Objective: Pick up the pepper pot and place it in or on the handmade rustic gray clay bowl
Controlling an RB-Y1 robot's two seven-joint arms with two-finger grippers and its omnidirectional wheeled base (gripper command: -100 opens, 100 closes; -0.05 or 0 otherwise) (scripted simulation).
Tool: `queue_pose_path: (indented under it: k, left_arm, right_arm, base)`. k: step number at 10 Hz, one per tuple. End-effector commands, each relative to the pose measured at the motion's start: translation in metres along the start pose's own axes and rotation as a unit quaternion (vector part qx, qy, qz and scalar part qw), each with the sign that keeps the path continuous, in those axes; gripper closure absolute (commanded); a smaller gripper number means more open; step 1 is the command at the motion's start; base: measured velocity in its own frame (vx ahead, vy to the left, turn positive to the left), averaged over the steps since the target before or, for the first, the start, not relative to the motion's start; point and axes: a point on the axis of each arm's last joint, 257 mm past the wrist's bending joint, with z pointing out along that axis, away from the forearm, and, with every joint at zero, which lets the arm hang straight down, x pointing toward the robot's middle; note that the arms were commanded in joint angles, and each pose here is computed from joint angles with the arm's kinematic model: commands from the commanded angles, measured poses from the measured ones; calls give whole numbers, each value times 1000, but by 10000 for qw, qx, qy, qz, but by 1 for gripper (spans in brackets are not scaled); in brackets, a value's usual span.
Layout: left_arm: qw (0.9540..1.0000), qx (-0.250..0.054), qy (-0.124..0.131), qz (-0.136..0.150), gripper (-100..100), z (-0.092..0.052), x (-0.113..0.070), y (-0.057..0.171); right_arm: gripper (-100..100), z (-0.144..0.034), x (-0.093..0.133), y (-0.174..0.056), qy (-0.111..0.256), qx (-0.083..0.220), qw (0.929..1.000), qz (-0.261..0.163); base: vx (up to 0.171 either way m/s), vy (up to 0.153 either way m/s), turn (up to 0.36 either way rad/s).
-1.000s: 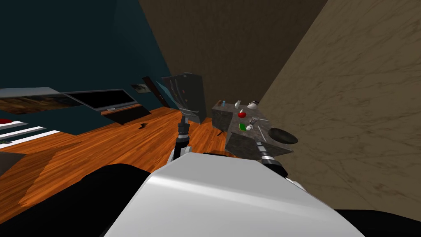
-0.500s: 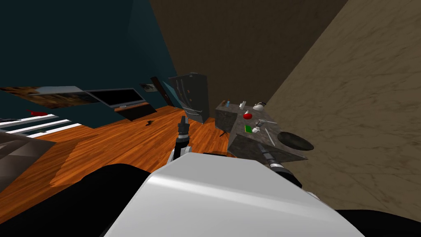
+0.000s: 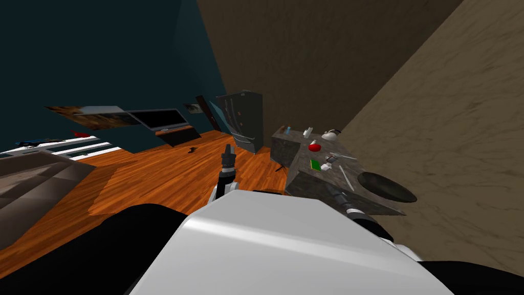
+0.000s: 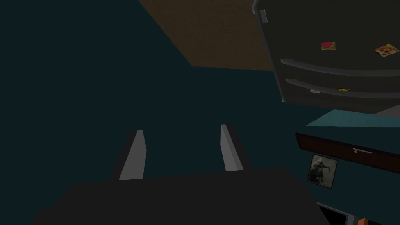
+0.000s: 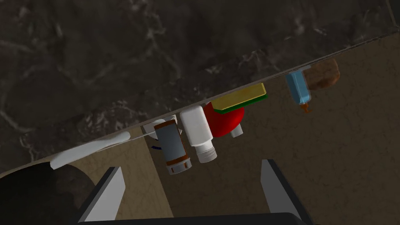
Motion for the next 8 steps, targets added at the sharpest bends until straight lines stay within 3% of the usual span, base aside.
queue_pose_path:
  k: [1,4,8]
  left_arm:
    - [10000,0,0,0,0,0,0,0]
    - [10000,0,0,1,0,0,0,0]
    - [10000,0,0,1,0,0,0,0]
  right_arm:
    - [-100,4,-3,-11,82,55,9989,-453]
    - [-100,11,-15,-23,192,54,9921,-1235]
    - [-100,21,-32,-30,280,-20,9760,-2161]
  base:
    - [51,-20,101]
    - [69,-45,115]
    - [64,-61,108]
